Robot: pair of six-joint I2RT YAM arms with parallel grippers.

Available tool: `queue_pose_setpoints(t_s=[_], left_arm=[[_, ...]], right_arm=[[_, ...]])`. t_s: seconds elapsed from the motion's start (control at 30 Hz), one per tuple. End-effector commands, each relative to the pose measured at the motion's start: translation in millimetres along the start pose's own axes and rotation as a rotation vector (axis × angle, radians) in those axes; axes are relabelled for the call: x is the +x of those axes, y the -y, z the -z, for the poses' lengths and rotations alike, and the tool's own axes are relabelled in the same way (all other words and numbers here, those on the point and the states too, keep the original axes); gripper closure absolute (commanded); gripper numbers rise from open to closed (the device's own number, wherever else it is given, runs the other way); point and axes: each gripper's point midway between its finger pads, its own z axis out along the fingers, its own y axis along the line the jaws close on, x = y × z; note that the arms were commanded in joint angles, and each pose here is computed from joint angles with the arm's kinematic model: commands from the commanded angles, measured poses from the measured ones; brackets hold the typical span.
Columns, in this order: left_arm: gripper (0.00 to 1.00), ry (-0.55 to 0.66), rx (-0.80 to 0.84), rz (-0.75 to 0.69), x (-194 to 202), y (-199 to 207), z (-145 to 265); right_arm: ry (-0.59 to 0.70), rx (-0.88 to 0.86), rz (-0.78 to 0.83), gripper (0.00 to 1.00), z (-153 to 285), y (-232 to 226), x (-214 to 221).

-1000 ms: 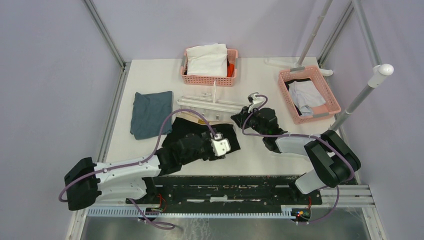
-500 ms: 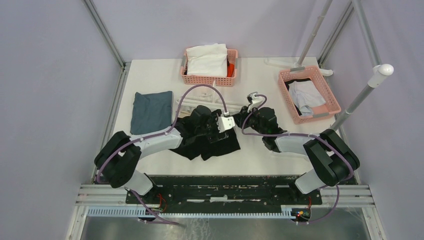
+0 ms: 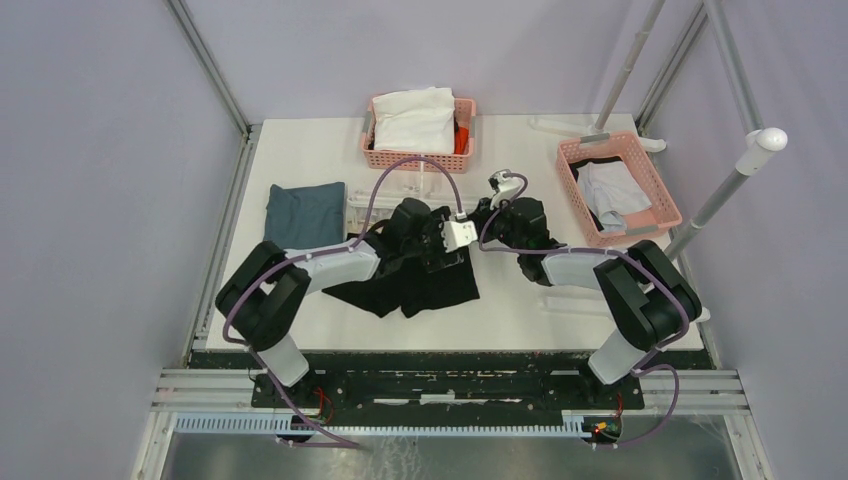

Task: Clip the underwear to the hanger
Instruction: Clamp the underwear onto the hanger.

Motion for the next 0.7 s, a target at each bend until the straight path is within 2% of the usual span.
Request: queue_pose_setpoints(t_s=[0.0, 0.4, 0.67], left_arm=[[0.19, 0.032, 0.029, -0.063, -12.3, -13.7, -13.3], [0.19, 0.015, 0.020, 0.019, 3.8, -41.0, -30.1], [0.18, -0.033, 0.039, 0.021, 20.2, -38.0, -44.8]], right_arm=[[0.083, -0.061, 0.025, 1.00, -10.3, -12.6, -34.1], [0.055, -0.042, 0.037, 1.00, -17.5, -0.5, -28.7], [0.044, -0.053, 0.028, 1.00, -20.9, -0.6, -25.1]])
